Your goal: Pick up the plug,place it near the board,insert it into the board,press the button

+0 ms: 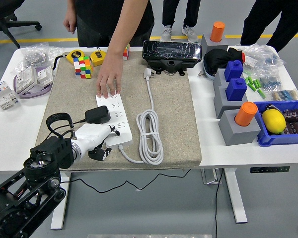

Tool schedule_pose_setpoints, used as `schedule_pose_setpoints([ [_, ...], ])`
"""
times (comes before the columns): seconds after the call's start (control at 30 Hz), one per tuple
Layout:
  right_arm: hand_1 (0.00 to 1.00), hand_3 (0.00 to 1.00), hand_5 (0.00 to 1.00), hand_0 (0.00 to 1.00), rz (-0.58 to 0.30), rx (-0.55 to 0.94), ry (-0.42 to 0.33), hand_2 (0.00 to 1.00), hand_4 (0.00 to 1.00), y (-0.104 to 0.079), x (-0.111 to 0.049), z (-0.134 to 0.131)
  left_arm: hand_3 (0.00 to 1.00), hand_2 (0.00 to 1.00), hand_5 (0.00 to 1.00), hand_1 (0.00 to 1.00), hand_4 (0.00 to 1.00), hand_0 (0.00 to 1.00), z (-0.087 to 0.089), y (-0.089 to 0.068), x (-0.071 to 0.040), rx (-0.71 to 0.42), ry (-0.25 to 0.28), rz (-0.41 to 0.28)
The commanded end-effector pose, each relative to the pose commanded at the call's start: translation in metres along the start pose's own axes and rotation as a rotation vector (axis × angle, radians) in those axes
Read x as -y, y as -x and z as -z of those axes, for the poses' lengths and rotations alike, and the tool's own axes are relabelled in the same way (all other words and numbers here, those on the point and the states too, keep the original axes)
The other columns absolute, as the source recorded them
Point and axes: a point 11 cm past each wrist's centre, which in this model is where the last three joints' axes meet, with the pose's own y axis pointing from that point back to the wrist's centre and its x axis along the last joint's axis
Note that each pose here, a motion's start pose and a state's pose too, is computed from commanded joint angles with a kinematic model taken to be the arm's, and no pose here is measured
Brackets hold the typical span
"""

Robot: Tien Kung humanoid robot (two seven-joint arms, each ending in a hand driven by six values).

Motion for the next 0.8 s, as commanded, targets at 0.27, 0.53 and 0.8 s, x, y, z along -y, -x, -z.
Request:
schedule_pose_setpoints([
  [0.27,0.694,0.755,0.995,0.783,0.003,0.002,0.000,0.710,0.998,0.001,0.000,0.001,0.761,0.115,0.002,0.007,0.555,0.206,-0.001,0.009,0.003,-0.001,0.002,0.029],
  [0.53,0.694,0.755,0.996,0.783,0.003,0.004,-0.001,0.710,0.998,0.002,0.000,0.002,0.759,0.115,0.002,0.006,0.550,0.207,-0.005,-0.002,0.000,-0.001,0.016,-0.009],
  [0.8,0.694,0.755,0.994,0.783,0.005,0.006,-0.004,0.710,0.998,0.003,-0.001,0.002,0.646,0.109,0.002,0.004,0.516,0.207,-0.010,-0.033,-0.009,-0.080,0.086,-0.101],
])
